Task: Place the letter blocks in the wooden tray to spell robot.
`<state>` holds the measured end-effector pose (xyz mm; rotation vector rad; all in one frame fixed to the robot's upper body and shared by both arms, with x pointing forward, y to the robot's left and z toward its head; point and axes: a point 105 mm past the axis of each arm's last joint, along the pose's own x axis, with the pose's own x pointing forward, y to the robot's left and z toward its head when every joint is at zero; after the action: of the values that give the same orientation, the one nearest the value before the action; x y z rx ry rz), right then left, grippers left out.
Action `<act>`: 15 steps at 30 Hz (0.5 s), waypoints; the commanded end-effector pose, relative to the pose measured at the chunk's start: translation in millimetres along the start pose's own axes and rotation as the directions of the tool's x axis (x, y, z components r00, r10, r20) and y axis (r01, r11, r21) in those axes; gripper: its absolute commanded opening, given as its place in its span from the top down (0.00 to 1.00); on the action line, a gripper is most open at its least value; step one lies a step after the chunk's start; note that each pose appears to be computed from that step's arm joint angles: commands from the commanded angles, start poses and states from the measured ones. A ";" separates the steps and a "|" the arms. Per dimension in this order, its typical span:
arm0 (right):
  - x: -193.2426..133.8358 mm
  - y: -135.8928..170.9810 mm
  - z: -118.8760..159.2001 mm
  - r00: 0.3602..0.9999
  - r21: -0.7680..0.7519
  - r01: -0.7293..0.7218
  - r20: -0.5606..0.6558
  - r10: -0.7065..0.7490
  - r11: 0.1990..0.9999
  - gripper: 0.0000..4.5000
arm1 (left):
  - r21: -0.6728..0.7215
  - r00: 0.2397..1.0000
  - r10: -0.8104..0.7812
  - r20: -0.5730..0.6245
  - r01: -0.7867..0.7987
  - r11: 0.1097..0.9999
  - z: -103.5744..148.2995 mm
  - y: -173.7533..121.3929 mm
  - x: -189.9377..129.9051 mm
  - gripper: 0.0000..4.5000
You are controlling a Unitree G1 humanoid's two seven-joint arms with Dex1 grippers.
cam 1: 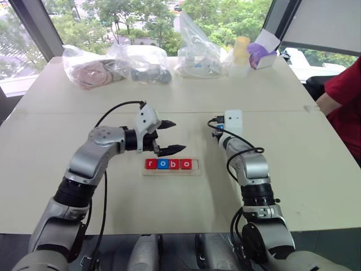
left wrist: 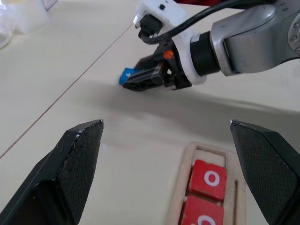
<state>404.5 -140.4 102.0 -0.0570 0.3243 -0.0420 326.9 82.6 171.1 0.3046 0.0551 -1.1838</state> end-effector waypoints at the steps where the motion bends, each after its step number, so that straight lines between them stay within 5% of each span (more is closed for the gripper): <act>1: -3.0 -6.2 6.4 1.000 -0.009 0.021 0.022 -0.021 1.000 0.74 | 0.051 1.000 0.001 0.024 -0.002 0.999 12.3 -2.2 -5.2 0.00; 5: -27.0 -18.2 19.3 0.997 0.000 0.022 0.074 -0.022 1.000 0.74 | 0.081 0.997 -0.072 -0.018 0.073 0.994 10.4 -17.7 -2.7 0.00; 11: -84.6 -26.9 -0.8 1.000 0.103 0.012 -0.003 -0.012 0.995 0.74 | 0.120 0.977 -0.183 -0.107 0.195 0.973 -2.3 -42.6 3.4 0.00; 15: -105.6 -29.1 -16.0 0.997 0.142 0.054 -0.070 -0.045 0.988 0.74 | 0.079 0.970 -0.235 -0.060 0.239 0.968 3.9 -47.8 7.3 0.00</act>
<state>305.3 -164.6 112.0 0.0665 0.4144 -0.1022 289.1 63.8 150.7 0.4173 0.1354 -1.3870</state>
